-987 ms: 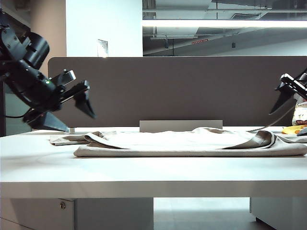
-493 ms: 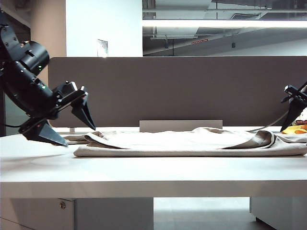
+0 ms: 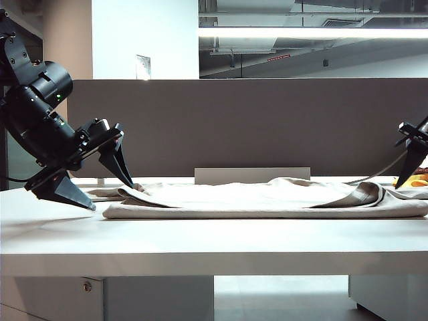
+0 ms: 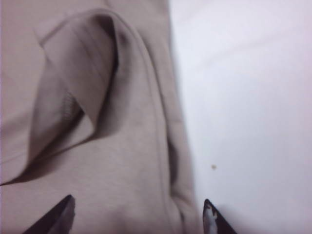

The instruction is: Fold the bottom side of the T-shirt horizontally towards the center, about one-third of the way, then fold the sleeve back towards the center, creating a straight line along the edge of the T-shirt, and finally fold the bottom of the T-shirt up towards the top, creating a neat rectangle.

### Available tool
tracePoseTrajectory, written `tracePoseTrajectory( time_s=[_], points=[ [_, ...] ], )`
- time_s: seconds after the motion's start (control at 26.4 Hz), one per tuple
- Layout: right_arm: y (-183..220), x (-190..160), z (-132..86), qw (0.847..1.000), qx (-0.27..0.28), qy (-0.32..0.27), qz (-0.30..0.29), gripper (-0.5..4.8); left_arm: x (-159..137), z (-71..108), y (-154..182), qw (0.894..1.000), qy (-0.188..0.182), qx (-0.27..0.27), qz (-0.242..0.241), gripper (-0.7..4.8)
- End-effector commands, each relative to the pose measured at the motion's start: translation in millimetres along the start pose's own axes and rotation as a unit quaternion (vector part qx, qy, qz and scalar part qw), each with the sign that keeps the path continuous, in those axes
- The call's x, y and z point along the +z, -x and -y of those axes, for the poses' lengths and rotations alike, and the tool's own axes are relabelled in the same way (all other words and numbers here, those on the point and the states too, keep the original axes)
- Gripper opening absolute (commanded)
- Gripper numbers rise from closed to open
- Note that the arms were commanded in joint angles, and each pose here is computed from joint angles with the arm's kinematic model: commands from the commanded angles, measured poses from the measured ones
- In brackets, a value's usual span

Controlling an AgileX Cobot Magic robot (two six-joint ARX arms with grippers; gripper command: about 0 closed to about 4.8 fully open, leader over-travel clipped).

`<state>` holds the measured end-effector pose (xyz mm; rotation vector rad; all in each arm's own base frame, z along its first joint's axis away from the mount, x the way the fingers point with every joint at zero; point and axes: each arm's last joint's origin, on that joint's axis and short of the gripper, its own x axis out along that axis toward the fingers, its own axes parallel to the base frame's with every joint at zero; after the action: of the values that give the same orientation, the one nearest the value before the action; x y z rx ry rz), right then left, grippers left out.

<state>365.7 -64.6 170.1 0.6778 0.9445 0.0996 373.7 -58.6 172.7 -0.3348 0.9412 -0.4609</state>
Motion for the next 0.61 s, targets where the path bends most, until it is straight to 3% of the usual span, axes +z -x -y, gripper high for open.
tracePoseTrajectory(
  time_s=[0.04,0.15,0.27,0.34,0.61],
  points=[
    [2.5,1.7,-1.3,1.0,-0.005,0.004,0.004,3.31,0.0,2.4,1.0,1.0,-0.003,-0.004,-0.005,4.24],
    [2.5,1.7,-1.2,1.0,-0.007,0.004,0.005,3.28,-1.9,4.5,-0.3,1.0,-0.003,-0.005,-0.013,4.1],
    [2.5,1.6,-1.1,1.0,-0.006,0.003,0.004,2.94,-4.2,10.5,-3.2,1.0,-0.019,-0.009,-0.021,3.29],
    [2.5,1.4,-1.2,1.0,-0.006,0.003,0.003,2.92,-5.9,16.6,-6.1,0.999,-0.03,-0.011,-0.025,3.09],
    [2.2,0.1,-0.5,1.0,-0.009,0.0,-0.003,2.91,-8.5,26.3,-11.0,0.999,-0.043,-0.001,-0.028,2.98]
  ],
)
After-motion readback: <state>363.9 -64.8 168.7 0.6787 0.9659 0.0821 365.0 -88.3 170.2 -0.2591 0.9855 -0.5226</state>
